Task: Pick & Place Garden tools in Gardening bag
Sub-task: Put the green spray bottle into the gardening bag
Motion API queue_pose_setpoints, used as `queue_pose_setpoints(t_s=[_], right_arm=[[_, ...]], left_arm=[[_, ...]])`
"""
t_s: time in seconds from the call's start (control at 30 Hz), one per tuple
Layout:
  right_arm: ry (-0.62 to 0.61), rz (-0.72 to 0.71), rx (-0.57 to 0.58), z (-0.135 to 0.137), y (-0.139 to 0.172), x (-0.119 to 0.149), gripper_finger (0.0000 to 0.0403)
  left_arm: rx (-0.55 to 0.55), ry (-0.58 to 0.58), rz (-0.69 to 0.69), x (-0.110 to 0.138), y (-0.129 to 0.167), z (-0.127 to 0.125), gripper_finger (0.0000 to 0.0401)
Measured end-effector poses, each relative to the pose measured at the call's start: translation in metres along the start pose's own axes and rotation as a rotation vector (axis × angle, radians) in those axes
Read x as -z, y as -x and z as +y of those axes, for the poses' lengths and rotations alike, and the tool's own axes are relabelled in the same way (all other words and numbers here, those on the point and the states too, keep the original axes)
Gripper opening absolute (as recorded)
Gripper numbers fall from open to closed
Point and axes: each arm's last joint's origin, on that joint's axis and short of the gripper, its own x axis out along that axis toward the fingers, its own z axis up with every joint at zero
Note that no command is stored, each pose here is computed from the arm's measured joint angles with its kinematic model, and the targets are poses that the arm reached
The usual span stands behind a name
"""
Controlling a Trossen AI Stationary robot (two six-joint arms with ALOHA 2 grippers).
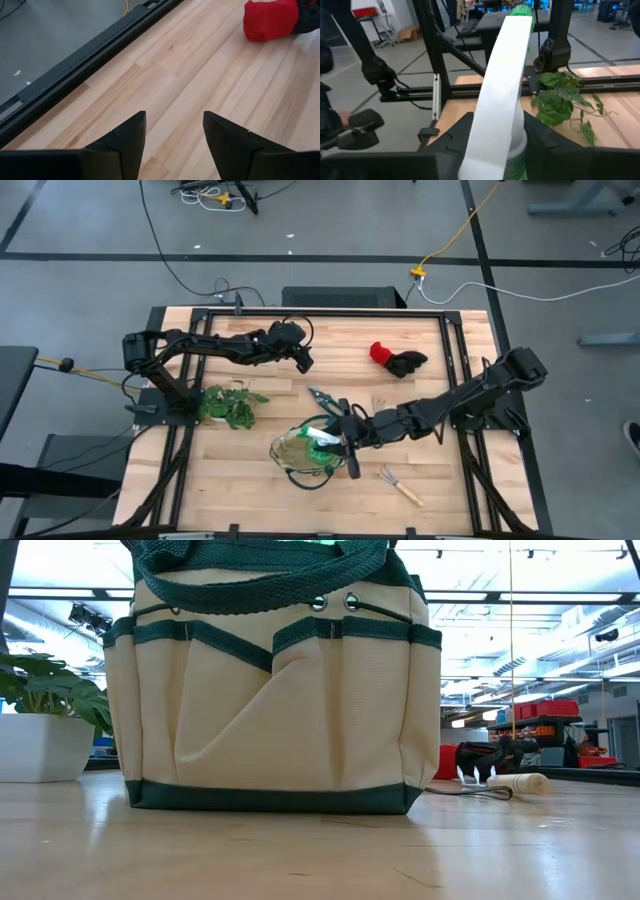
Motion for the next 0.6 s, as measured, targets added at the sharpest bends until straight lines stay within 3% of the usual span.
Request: queue_pose_setpoints(t_s=[0.6], right_arm=[[0.049, 0.044, 0.085, -0.003, -0.007, 0.013, 0.0116]], left_arm=[[0.000, 0.003, 0.000, 0.000, 0.000, 0.000, 0.0206]])
